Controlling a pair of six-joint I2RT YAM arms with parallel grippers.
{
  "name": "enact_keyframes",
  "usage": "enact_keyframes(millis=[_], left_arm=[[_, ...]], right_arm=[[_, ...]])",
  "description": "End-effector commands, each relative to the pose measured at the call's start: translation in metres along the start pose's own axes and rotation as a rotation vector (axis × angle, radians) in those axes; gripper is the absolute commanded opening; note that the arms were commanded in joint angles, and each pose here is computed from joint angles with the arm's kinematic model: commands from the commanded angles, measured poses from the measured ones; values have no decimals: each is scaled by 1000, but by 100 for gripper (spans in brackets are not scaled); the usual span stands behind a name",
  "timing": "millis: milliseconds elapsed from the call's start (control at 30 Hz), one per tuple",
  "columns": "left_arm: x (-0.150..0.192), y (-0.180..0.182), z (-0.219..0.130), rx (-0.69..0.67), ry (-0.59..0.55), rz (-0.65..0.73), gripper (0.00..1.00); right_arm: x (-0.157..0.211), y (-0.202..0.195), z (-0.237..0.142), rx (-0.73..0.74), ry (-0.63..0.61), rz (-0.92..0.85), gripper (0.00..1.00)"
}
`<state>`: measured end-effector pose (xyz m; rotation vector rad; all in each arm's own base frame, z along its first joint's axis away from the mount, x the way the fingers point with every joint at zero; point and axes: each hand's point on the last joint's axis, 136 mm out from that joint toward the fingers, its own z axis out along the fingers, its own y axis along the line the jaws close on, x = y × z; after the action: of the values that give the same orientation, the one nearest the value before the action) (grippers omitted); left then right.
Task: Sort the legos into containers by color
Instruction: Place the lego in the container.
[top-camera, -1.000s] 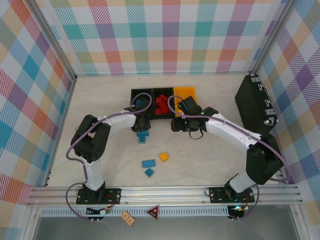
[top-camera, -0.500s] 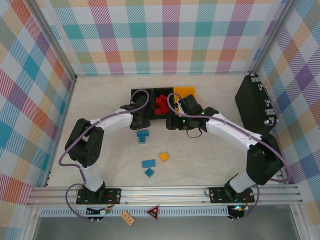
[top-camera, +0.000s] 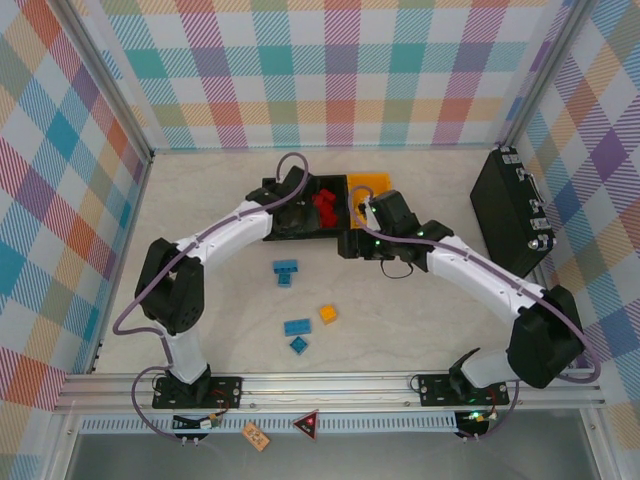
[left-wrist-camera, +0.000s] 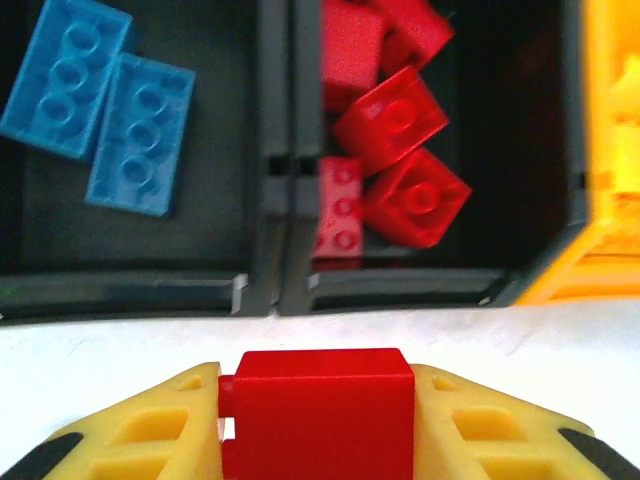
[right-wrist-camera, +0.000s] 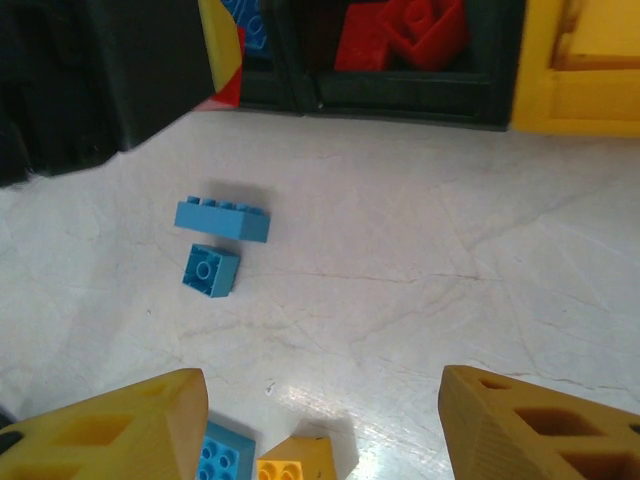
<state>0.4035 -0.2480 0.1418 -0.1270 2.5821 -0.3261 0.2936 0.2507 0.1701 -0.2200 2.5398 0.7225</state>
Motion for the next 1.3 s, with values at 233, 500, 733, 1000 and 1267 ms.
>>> enact_keyframes(millis=[233,500,733,1000,1267], left_arm=[[-23,-37,36,35,23,18,34],[-38,-52,65,40,16,14,34],[-45,-62,85,53,16,1,35],[-49,-68,90,66,14,-4,45],[-52,-68,80,74,1,-2,55]], right_arm=[[0,-28,-15,73,-50,77,64],[7,-42,-21,110,-60,100,64],[11,-47,-21,125,-54,111,64],[13,-49,-23,132,-60,116,64],[10,-45,-18,115,-54,122,64]])
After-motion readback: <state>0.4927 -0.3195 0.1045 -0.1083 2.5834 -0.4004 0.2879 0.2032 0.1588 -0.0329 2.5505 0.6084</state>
